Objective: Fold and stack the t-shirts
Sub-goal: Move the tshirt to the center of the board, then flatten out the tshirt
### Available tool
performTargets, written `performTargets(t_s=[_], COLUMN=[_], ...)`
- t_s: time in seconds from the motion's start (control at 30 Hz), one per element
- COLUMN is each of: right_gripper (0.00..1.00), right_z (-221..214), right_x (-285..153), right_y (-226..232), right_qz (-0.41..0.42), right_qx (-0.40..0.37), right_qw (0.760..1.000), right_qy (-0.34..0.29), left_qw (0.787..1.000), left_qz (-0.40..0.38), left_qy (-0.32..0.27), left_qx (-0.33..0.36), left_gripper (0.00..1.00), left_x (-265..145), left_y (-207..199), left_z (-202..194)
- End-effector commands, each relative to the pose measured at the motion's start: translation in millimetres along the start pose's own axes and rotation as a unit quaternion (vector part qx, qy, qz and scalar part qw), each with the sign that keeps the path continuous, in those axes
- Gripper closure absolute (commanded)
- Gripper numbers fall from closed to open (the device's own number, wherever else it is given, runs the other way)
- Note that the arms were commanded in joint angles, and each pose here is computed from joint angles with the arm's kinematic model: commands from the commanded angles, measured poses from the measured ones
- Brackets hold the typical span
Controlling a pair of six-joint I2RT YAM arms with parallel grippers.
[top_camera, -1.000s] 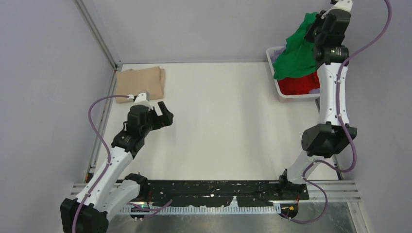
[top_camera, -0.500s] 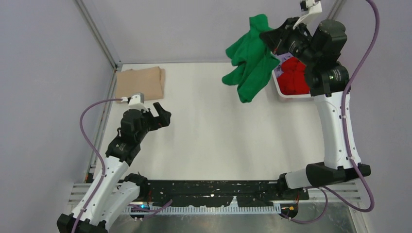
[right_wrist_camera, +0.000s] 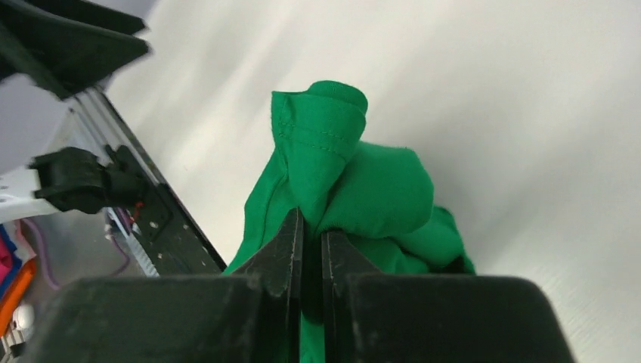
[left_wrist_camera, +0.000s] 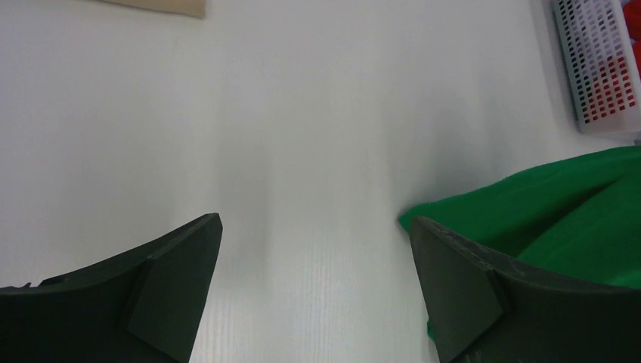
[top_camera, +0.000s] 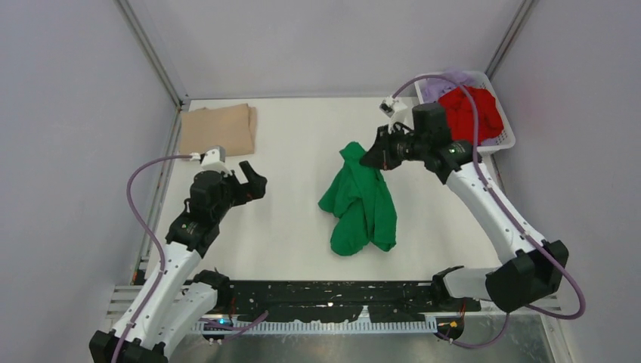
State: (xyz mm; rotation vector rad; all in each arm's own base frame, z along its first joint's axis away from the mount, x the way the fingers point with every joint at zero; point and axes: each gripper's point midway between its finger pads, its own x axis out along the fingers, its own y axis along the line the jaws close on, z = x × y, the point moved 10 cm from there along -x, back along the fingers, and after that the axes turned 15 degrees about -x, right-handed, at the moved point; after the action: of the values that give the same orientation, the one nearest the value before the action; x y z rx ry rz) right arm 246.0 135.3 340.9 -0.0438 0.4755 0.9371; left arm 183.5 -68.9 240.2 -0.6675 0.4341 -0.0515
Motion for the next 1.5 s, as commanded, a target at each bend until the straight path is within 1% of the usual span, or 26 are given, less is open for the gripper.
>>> performTargets(t_s=[0.0, 0.03, 0.07, 0.1, 0.13, 0.17, 0.2, 0.23, 0.27, 0.3, 0.33, 0.4, 0.43, 0.47, 0.53, 0.57, 0.6, 0.63, 0.67, 0.7, 0.73, 0.83, 0.93, 1.07, 1.2, 1.47], right_gripper=[0.9, 0.88, 0.79, 0.71, 0.56, 0.5, 0.4, 0.36, 0.26, 0.21, 0.13, 0.04, 0.02, 0.01, 0.04, 0.04, 0.04, 0.04, 0.05, 0.05, 0.04, 0.05, 0.05, 0.04, 0.05, 0.05], right_z=[-42.5, -52.2, -56.0, -64.8, -63.3, -70.0, -67.1, -68.7, -68.9, -65.2, -66.9, -71.3, -71.5, -80.5, -92.5, -108.8, -107.4, -124.0, -125.3, -140.5, -141.9, -167.0, -180.1, -184.9, -184.4, -193.9], right_x=[44.0, 55.9, 61.9, 71.2, 71.6, 74.7, 70.7, 67.9, 62.1, 55.6, 45.4, 32.4, 28.1, 18.8, 5.0, 3.1, -8.3, -9.5, -18.6, -18.7, -25.0, -29.2, -32.6, -39.9, -45.6, -52.8], right_y=[-32.9, -41.3, -52.3, -60.9, -69.9, -76.2, -85.2, -87.5, -91.4, -89.3, -85.5, -77.4, -74.0, -66.8, -55.4, -52.2, -44.9, -41.4, -34.4, -30.5, -24.6, -10.0, -2.7, 2.4, 4.8, 5.5], right_qz=[-0.09, -0.109, -0.159, -0.185, -0.236, -0.269, -0.328, -0.352, -0.392, -0.409, -0.426, -0.437, -0.439, -0.442, -0.446, -0.451, -0.452, -0.454, -0.452, -0.444, -0.438, -0.398, -0.383, -0.385, -0.389, -0.414], right_qx=[0.03, 0.041, 0.045, 0.056, 0.059, 0.07, 0.067, 0.071, 0.069, 0.075, 0.073, 0.079, 0.085, 0.09, 0.104, 0.117, 0.122, 0.135, 0.144, 0.15, 0.157, 0.169, 0.179, 0.18, 0.176, 0.176], right_qw=[0.994, 0.991, 0.983, 0.976, 0.964, 0.953, 0.933, 0.923, 0.906, 0.901, 0.894, 0.892, 0.891, 0.89, 0.888, 0.884, 0.883, 0.88, 0.88, 0.883, 0.885, 0.901, 0.906, 0.904, 0.903, 0.893], right_qy=[0.048, 0.067, 0.074, 0.096, 0.103, 0.125, 0.131, 0.141, 0.142, 0.127, 0.117, 0.09, 0.073, 0.065, 0.038, 0.042, 0.015, 0.022, -0.003, 0.003, -0.02, -0.032, -0.033, -0.038, -0.04, -0.034], left_qw=[0.999, 0.999, 0.998, 0.997, 0.996, 0.996, 0.995, 0.995, 0.995, 0.994, 0.993, 0.989, 0.987, 0.984, 0.979, 0.975, 0.972, 0.967, 0.964, 0.961, 0.957, 0.941, 0.929, 0.916, 0.907, 0.888], left_qz=[-0.01, -0.009, -0.012, -0.018, -0.02, -0.019, -0.022, -0.026, -0.028, -0.03, -0.037, -0.05, -0.054, -0.054, -0.054, -0.057, -0.062, -0.067, -0.073, -0.077, -0.076, -0.075, -0.069, -0.059, -0.049, -0.043], left_qy=[0.034, 0.046, 0.059, 0.074, 0.085, 0.092, 0.096, 0.098, 0.098, 0.098, 0.107, 0.132, 0.147, 0.164, 0.195, 0.21, 0.224, 0.242, 0.253, 0.265, 0.28, 0.33, 0.364, 0.398, 0.417, 0.456], left_qx=[-0.003, -0.005, -0.007, -0.007, -0.008, -0.011, -0.012, -0.015, -0.02, -0.025, -0.029, -0.034, -0.035, -0.036, -0.036, -0.035, -0.035, -0.032, -0.029, -0.025, -0.02, -0.017, -0.014, -0.014, -0.028, -0.034], left_gripper=[0.0, 0.0, 0.0, 0.01, 0.01, 0.0, 0.0, 0.01, 0.0, 0.0, 0.0, 0.0, 0.0, 0.0, 0.01, 0.01, 0.0, 0.0, 0.0, 0.01, 0.0, 0.01, 0.01, 0.01, 0.01, 0.01], left_x=[11.3, 14.8, 17.5, 20.3, 22.2, 24.2, 25.7, 26.8, 28.1, 29.6, 31.8, 37.9, 41.6, 46.9, 59.6, 66.2, 73.3, 80.6, 88.3, 95.9, 103.9, 129.3, 147.2, 162.2, 173.9, 183.9], left_y=[-7.1, -8.2, -9.9, -11.8, -13.6, -13.7, -13.8, -13.5, -12.8, -12.3, -12.6, -16.0, -18.7, -21.3, -27.0, -31.5, -35.8, -40.6, -47.7, -53.0, -57.0, -66.5, -73.6, -78.2, -80.0, -91.8], left_z=[-1.6, -2.9, -3.9, -5.5, -5.9, -7.2, -8.8, -10.7, -12.6, -14.2, -16.9, -21.4, -23.7, -27.3, -34.2, -37.8, -41.4, -47.2, -49.8, -52.9, -57.8, -73.9, -89.7, -107.3, -119.3, -149.7])
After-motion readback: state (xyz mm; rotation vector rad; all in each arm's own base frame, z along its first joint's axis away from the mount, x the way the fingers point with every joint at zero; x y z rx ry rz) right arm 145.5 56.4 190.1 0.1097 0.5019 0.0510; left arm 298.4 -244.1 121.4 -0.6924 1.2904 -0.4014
